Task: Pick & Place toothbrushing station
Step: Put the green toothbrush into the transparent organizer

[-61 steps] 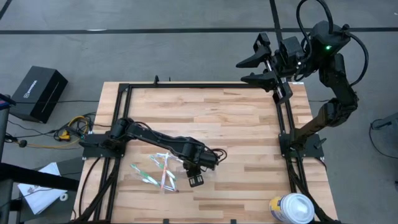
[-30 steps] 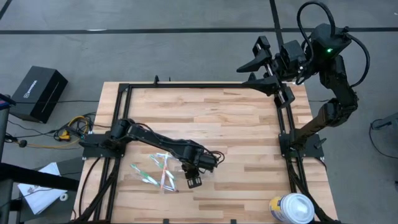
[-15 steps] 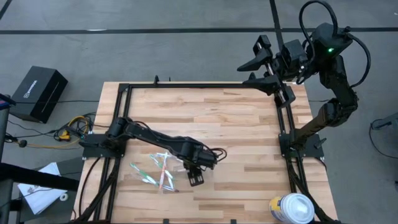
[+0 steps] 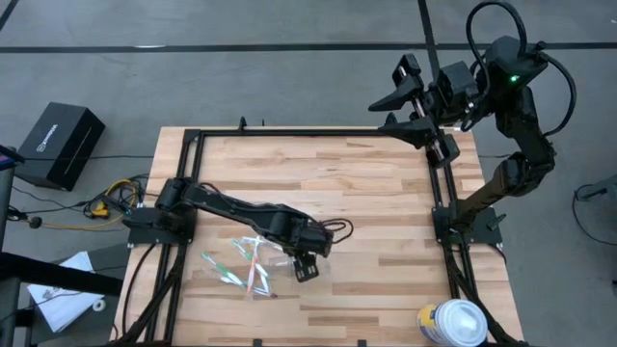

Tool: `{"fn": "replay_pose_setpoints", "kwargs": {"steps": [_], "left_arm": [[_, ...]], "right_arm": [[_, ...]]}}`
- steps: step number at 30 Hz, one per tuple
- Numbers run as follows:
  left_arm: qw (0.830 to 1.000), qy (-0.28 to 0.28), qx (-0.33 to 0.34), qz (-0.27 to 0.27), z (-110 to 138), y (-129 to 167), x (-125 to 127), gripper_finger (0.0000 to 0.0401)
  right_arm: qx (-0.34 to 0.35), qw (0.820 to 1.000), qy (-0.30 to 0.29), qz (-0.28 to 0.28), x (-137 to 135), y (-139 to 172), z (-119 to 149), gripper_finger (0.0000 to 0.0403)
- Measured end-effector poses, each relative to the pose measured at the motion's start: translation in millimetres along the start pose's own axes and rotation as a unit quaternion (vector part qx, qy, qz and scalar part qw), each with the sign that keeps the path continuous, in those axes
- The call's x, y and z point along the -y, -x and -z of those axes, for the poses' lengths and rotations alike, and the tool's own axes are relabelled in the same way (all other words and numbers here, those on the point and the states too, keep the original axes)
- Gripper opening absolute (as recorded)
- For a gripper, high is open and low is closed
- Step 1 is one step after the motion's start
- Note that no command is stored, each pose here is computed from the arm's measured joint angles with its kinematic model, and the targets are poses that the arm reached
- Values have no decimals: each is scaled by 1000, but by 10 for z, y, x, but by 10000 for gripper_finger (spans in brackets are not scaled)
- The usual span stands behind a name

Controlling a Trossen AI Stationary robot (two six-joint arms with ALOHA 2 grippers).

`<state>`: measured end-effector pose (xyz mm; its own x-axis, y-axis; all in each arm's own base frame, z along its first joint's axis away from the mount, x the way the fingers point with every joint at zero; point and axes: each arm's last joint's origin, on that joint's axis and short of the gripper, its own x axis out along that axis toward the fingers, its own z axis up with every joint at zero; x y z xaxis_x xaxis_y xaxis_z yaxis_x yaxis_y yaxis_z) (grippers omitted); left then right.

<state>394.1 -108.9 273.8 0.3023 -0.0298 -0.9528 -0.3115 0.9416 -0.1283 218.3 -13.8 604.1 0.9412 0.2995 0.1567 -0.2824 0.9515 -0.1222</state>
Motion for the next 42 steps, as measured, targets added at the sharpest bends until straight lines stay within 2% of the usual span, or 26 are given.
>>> {"fn": "replay_pose_setpoints", "kwargs": {"steps": [3, 5, 7, 9, 11, 13, 16, 20, 23, 24, 28, 34, 37, 39, 42], "left_arm": [[997, 6, 79, -24, -27, 298, -58, 214], [987, 10, 157, -42, -51, 581, -113, 214], [966, 18, 247, -71, -64, 907, -193, 214], [935, 32, 337, -102, -46, 1266, -277, 214], [908, 46, 395, -132, 25, 1617, -424, 214], [890, 68, 422, -158, 129, 1897, -616, 214], [879, 89, 427, -190, 334, 2161, -914, 214], [872, 107, 420, -230, 644, 2348, -1255, 214], [862, 145, 431, -224, 864, 2438, -1451, 214], [859, 161, 436, -215, 934, 2457, -1506, 214], [865, 209, 416, -186, 1167, 2344, -1686, 214], [907, 252, 281, -188, 1366, 1747, -1817, 214], [918, 265, 225, -190, 1422, 1431, -1837, 214], [912, 301, 200, -193, 1466, 1234, -1867, 214], [895, 385, 145, -174, 1560, 952, -1926, 214]], "right_arm": [[-3, 1000, -1, 0, 3, 1, 7, 168], [-9, 1000, -4, 1, 3, 2, 19, 168], [-20, 1000, -8, 6, 7, 3, 40, 168], [-34, 999, -10, 19, 13, 5, 68, 168], [-46, 998, -13, 27, 16, 7, 92, 168], [-56, 998, -17, 27, 14, 9, 112, 169], [-64, 997, -21, 27, 13, 11, 128, 168], [-65, 997, -21, 27, 13, 11, 130, 168], [-68, 997, -22, 28, 21, -7, 145, 168], [-70, 997, -23, 29, 29, -25, 157, 168], [-89, 995, -15, 41, 102, -30, 215, 169], [-102, 992, -10, 71, 243, 26, 246, 169], [-108, 990, -22, 83, 331, -1, 293, 169], [-110, 989, -27, 94, 392, -1, 314, 169], [-104, 987, -42, 111, 484, -7, 329, 169]]}}
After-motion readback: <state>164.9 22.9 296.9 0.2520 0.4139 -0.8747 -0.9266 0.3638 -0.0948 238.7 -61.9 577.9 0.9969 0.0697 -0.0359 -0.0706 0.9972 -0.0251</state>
